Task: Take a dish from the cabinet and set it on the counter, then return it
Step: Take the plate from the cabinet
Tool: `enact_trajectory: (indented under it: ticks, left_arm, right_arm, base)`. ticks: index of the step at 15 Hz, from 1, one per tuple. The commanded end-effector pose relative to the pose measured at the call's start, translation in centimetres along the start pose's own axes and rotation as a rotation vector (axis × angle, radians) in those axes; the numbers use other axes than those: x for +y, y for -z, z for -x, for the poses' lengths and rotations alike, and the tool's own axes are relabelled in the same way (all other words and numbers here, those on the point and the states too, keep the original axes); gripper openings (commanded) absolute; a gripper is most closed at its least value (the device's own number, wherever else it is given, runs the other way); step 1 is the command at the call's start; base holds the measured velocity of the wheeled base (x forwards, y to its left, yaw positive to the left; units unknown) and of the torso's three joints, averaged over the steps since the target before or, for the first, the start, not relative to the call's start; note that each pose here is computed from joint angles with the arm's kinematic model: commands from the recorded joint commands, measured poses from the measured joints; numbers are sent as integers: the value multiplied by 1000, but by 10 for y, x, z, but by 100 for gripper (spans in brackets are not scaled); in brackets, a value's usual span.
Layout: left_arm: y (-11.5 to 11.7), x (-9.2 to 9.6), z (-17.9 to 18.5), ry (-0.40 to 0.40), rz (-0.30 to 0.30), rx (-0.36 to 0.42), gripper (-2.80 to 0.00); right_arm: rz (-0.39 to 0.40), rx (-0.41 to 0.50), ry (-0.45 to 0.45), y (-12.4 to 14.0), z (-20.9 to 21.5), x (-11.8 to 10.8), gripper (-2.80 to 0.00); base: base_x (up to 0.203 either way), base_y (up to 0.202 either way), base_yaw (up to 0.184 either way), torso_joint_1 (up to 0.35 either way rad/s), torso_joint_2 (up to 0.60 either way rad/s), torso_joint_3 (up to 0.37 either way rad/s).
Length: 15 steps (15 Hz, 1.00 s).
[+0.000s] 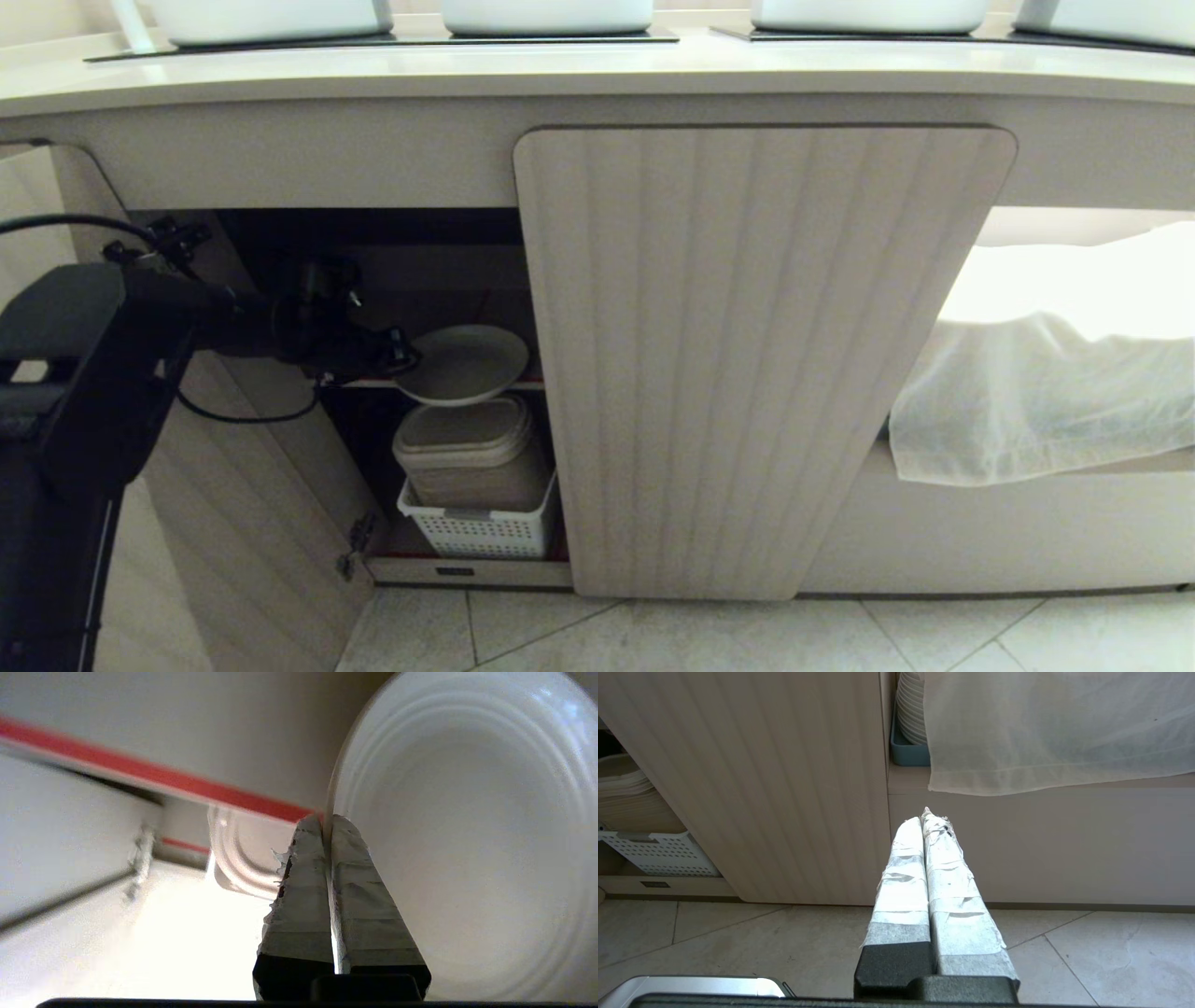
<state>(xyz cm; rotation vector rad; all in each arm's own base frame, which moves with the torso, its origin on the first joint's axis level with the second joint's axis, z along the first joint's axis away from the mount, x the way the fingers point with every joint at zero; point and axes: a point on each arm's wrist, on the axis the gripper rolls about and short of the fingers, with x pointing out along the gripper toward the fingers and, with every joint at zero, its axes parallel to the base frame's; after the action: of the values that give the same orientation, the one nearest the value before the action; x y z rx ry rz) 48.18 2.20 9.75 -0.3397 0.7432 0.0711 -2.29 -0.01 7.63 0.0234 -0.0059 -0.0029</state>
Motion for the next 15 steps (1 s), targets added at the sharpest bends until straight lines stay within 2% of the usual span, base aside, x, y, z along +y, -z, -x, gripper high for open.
enact_trajectory:
  ticks: [1, 9, 15]
  left_arm:
    - [1, -1, 6, 0, 44, 4, -280]
    - [6, 0, 10, -5, 151, 25, -280]
    - [8, 0, 12, 5, 161, 37, -280]
  right_arm:
    - [0, -2, 0, 0, 0, 0, -280]
    - [0, 0, 0, 0, 0, 0, -280]
    - [0, 1, 0, 0, 0, 0, -280]
  base:
    - [0, 0, 0, 0, 0, 0]
    - [0, 0, 0, 0, 0, 0]
    - [0, 0, 0, 0, 0, 0]
